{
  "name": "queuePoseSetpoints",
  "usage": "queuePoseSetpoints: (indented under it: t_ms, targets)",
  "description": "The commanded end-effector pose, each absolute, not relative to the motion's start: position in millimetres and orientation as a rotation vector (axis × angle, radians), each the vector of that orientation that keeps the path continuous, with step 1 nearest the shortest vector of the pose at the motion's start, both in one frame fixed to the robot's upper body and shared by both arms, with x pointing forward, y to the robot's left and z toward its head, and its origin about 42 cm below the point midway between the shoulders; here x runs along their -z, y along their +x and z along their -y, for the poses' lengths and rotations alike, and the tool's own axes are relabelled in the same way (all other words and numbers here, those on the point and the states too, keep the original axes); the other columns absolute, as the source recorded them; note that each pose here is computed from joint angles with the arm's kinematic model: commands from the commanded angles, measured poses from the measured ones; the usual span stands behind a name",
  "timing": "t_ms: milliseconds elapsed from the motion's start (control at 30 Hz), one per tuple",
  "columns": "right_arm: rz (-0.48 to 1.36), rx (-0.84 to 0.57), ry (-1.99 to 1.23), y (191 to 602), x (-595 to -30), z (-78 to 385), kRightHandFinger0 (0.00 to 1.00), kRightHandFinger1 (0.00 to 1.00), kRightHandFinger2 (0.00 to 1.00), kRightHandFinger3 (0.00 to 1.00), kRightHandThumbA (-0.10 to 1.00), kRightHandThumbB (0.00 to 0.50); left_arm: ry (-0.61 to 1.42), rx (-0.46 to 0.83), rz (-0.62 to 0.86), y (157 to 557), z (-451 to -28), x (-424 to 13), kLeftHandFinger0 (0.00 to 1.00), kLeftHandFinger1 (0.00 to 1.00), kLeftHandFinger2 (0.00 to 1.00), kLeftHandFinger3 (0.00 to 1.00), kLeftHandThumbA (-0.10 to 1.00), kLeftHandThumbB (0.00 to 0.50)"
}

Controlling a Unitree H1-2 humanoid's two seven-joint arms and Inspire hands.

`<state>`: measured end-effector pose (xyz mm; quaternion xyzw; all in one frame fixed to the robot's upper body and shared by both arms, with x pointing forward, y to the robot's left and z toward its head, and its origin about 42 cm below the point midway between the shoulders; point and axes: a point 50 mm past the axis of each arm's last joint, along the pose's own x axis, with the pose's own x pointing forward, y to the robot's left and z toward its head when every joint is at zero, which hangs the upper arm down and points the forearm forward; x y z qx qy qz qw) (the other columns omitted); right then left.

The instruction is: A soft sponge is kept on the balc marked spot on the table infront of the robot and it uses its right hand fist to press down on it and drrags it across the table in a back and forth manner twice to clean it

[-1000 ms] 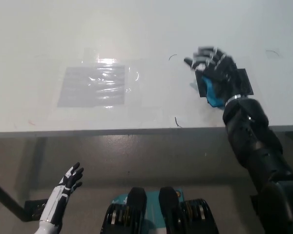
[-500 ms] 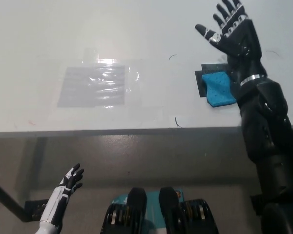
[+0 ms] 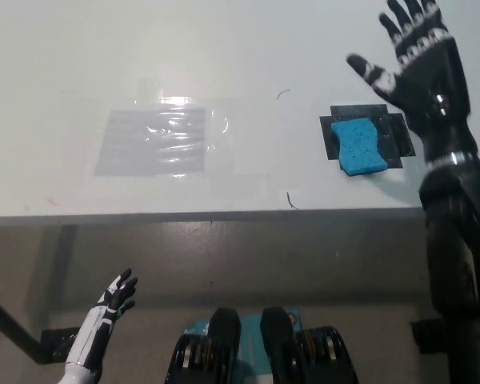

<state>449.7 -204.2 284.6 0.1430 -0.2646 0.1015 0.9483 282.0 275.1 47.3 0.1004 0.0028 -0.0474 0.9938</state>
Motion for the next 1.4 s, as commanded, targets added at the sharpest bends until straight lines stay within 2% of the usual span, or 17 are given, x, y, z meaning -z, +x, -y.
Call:
queuePoseSetpoints:
  t_ms: [0,100,133,200,300,367,433,567,633,733,767,800,900,1000,1100,1300,1367]
  targets:
    - [1.224,-0.625,0.092,222.0,-391.8,200.4,1.00,1.00,1.00,1.00,1.00,0.469,0.237,0.099,0.066,293.9,-289.8,-63.3,1.00,1.00,1.00,1.00,1.00,0.500]
    - [1.196,-0.581,0.111,211.2,-367.0,200.5,1.00,1.00,1.00,1.00,1.00,0.395,0.233,0.097,0.062,293.9,-290.4,-63.1,1.00,1.00,1.00,1.00,1.00,0.500]
    - [1.127,-0.572,0.136,205.5,-352.2,200.1,1.00,1.00,1.00,1.00,1.00,0.376,0.235,0.096,0.062,294.7,-290.0,-62.1,1.00,1.00,1.00,1.00,1.00,0.500]
    - [1.060,-0.569,0.164,202.3,-335.4,200.3,1.00,1.00,1.00,1.00,1.00,0.384,0.235,0.097,0.061,295.8,-290.1,-61.6,1.00,1.00,1.00,1.00,1.00,0.500]
    - [0.866,-0.490,0.179,206.6,-281.7,207.3,1.00,1.00,1.00,1.00,1.00,0.474,0.227,0.100,0.069,295.3,-290.3,-60.9,1.00,1.00,1.00,1.00,1.00,0.500]
    - [0.763,-0.434,0.155,209.1,-251.9,212.4,1.00,1.00,1.00,1.00,1.00,0.422,0.236,0.095,0.070,297.3,-290.5,-62.5,1.00,1.00,1.00,1.00,1.00,0.500]
    - [0.677,-0.377,0.140,213.3,-226.4,215.1,1.00,1.00,1.00,1.00,1.00,0.404,0.235,0.096,0.071,296.9,-291.1,-62.3,1.00,1.00,1.00,1.00,1.00,0.500]
    - [0.488,-0.278,0.166,233.3,-165.9,219.3,1.00,1.00,1.00,1.00,1.00,0.403,0.224,0.093,0.068,295.4,-290.7,-61.6,1.00,1.00,1.00,1.00,1.00,0.500]
    - [0.387,-0.255,0.179,244.2,-139.5,219.8,1.00,1.00,1.00,1.00,1.00,0.430,0.220,0.096,0.070,295.5,-290.5,-60.5,1.00,1.00,1.00,1.00,1.00,0.500]
    - [0.261,-0.224,0.201,255.6,-108.8,216.9,1.00,1.00,1.00,1.00,1.00,0.432,0.224,0.100,0.072,296.8,-290.2,-60.7,1.00,1.00,1.00,1.00,1.00,0.500]
    - [0.225,-0.225,0.205,259.2,-99.7,216.7,1.00,1.00,1.00,1.00,1.00,0.428,0.222,0.102,0.074,297.8,-289.5,-61.0,1.00,1.00,1.00,1.00,1.00,0.500]
    - [0.193,-0.226,0.192,263.9,-87.1,217.3,1.00,1.00,1.00,1.00,1.00,0.384,0.220,0.102,0.077,298.4,-288.8,-61.1,1.00,1.00,1.00,1.00,1.00,0.498]
    - [0.153,-0.261,0.161,272.1,-80.8,214.1,1.00,1.00,1.00,1.00,1.00,0.314,0.230,0.094,0.091,300.1,-290.7,-64.3,1.00,1.00,1.00,1.00,1.00,0.493]
    - [0.157,-0.271,0.126,277.0,-83.7,213.1,1.00,1.00,1.00,1.00,1.00,0.322,0.224,0.086,0.099,302.3,-289.7,-66.8,1.00,1.00,1.00,1.00,1.00,0.500]
    - [0.153,-0.273,0.135,281.5,-85.4,213.6,1.00,1.00,1.00,1.00,1.00,0.279,0.226,0.093,0.093,305.3,-288.3,-69.8,1.00,1.00,1.00,1.00,1.00,0.500]
    - [0.145,-0.264,0.135,284.6,-84.4,214.3,1.00,1.00,1.00,1.00,1.00,0.274,0.236,0.104,0.108,309.7,-288.5,-75.6,1.00,1.00,1.00,1.00,1.00,0.500]
    - [0.143,-0.265,0.137,284.6,-84.4,214.6,1.00,1.00,1.00,1.00,1.00,0.251,0.242,0.108,0.109,310.0,-288.4,-76.4,1.00,1.00,1.00,1.00,1.00,0.496]
